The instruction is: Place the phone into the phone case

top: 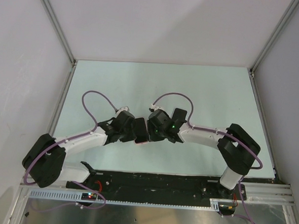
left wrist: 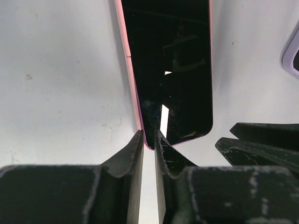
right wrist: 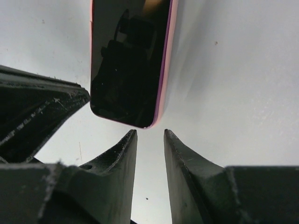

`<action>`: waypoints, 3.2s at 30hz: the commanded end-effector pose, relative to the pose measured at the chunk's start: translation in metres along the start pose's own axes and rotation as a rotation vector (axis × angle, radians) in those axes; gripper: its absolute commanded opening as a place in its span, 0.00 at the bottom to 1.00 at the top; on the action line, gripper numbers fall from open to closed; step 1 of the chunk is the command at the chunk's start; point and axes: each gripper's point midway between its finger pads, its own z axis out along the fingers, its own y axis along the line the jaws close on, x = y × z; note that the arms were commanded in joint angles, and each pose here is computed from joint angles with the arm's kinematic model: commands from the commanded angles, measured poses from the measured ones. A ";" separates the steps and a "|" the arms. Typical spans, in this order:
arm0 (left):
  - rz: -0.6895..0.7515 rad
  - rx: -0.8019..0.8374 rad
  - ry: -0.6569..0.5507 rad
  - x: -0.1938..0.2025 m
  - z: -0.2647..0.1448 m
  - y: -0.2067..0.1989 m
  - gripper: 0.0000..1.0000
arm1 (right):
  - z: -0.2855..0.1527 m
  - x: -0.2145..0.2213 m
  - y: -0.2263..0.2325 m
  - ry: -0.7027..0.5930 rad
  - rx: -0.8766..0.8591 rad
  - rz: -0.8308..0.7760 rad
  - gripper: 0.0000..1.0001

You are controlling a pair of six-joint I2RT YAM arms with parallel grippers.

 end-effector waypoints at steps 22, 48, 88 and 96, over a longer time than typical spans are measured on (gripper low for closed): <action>0.016 0.026 0.001 0.000 0.005 -0.010 0.27 | 0.028 -0.004 0.001 0.025 0.068 -0.004 0.21; 0.000 -0.064 0.105 0.040 0.036 0.021 0.00 | 0.056 0.058 -0.009 0.152 0.148 -0.048 0.12; 0.032 0.023 -0.057 -0.034 0.002 -0.012 0.13 | 0.057 0.039 -0.048 0.161 0.245 -0.105 0.34; 0.030 -0.004 -0.055 -0.040 0.007 -0.004 0.20 | 0.037 0.009 -0.024 0.100 0.127 -0.091 0.47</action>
